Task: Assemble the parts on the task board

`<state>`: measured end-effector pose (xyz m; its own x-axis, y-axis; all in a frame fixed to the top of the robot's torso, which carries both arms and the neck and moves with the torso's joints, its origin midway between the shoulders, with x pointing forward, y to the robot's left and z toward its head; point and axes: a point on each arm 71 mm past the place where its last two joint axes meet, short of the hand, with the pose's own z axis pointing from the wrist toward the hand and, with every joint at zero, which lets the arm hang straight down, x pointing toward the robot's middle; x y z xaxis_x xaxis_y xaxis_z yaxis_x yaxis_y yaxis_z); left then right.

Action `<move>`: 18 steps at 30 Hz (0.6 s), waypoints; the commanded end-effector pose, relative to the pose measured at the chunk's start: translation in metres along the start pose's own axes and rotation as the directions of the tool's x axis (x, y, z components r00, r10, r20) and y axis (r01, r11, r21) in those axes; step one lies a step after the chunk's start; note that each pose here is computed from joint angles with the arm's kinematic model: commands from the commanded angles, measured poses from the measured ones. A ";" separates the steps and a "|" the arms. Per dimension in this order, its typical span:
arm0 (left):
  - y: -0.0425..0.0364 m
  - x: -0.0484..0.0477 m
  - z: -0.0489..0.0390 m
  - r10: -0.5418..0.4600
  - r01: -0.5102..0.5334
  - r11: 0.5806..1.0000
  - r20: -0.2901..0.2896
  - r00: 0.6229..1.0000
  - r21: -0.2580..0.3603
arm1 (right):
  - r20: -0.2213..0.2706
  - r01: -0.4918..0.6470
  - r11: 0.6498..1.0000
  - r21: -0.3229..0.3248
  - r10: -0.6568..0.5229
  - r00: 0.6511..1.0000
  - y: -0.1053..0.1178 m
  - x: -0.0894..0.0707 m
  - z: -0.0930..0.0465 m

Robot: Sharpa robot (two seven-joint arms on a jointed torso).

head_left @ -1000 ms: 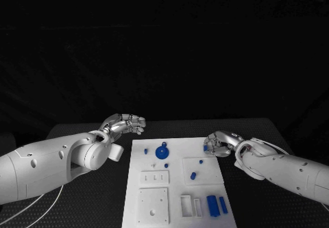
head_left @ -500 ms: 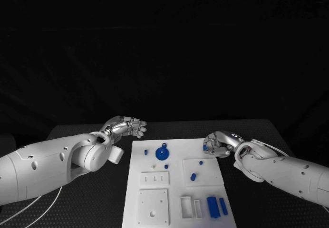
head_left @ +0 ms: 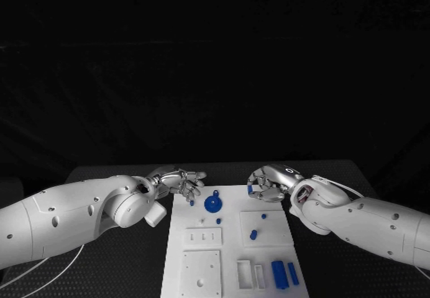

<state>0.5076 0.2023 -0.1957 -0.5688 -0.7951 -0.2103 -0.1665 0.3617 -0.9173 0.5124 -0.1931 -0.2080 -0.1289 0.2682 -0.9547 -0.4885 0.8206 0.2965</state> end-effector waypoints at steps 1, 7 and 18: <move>0.0019 0.0128 0.0022 0.125 -0.135 0.987 -0.113 0.986 -0.086 | -0.021 0.058 0.998 -0.011 -0.058 0.998 0.017 0.002 0.005; -0.0007 0.0261 0.0071 0.147 -0.163 0.980 -0.141 0.979 -0.114 | -0.024 0.062 0.996 -0.071 -0.064 0.998 0.048 0.005 0.014; -0.0051 0.0392 0.0110 0.150 -0.169 0.978 -0.148 0.977 -0.120 | -0.034 0.049 0.992 -0.117 -0.053 0.998 0.072 0.010 0.019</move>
<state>0.4957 0.1651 -0.2031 -0.6945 -0.6616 -0.2827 -0.1621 0.5267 -0.8344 0.4939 -0.1239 -0.1948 -0.1319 0.2328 -0.9635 -0.5882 0.7640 0.2652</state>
